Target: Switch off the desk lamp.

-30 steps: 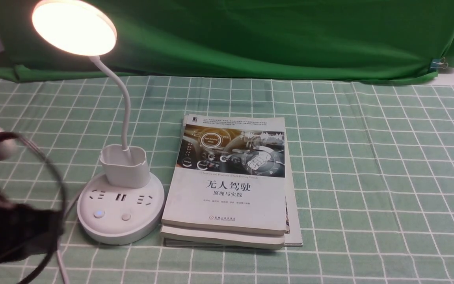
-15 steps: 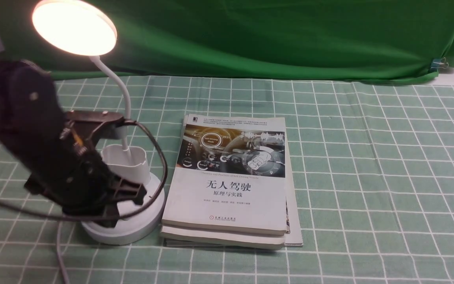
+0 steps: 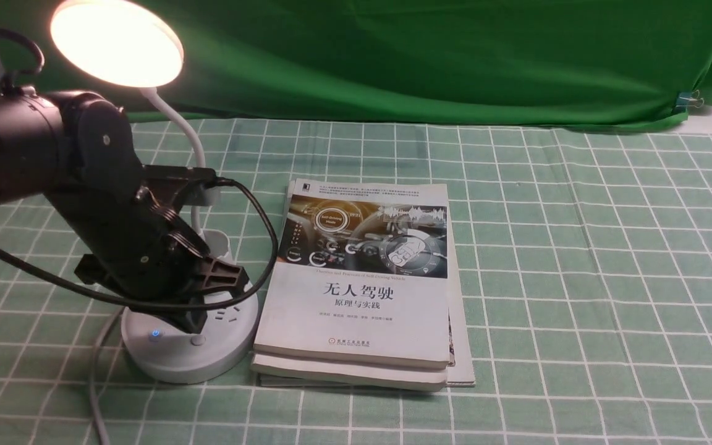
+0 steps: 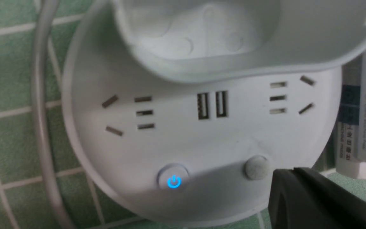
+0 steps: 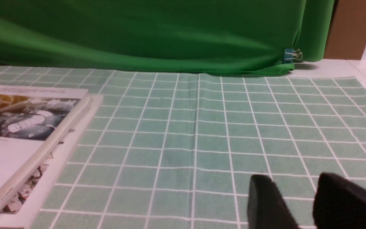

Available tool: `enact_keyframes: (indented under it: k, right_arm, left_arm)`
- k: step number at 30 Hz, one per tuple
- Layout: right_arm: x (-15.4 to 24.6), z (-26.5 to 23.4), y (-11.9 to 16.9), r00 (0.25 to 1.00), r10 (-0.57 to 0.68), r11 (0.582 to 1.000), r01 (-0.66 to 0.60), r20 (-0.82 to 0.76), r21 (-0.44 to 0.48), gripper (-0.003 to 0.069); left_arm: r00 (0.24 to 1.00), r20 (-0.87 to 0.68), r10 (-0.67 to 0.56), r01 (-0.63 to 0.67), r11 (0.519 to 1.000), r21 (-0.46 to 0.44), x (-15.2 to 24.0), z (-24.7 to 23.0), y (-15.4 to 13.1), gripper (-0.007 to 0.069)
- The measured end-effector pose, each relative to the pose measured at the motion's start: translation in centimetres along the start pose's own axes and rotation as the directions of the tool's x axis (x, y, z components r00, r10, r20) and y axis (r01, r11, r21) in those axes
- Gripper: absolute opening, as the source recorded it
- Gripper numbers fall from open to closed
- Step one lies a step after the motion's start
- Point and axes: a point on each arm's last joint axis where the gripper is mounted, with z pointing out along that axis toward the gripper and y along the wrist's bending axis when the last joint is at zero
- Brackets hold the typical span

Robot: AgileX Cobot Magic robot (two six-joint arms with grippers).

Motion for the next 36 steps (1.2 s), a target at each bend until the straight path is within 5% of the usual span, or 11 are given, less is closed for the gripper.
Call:
enact_keyframes:
  k: [23,28,36]
  right_arm:
    - [0.0,0.0,0.0,1.000,0.000,1.000,0.000,0.000,0.000,0.0242]
    - [0.0,0.0,0.0,1.000,0.000,1.000,0.000,0.000,0.000,0.0242]
    - [0.0,0.0,0.0,1.000,0.000,1.000,0.000,0.000,0.000,0.0242]
  left_arm:
    - [1.000,-0.027,0.001,-0.001,1.000,-0.004,-0.3,1.4,0.3,0.0000]
    - [0.996,0.085,0.013,-0.012,1.000,-0.011,1.7,-2.1,-0.2,0.0000]
    - [0.894,0.447,-0.005,0.006,1.000,-0.002,10.7,-7.2,-1.2,0.0000]
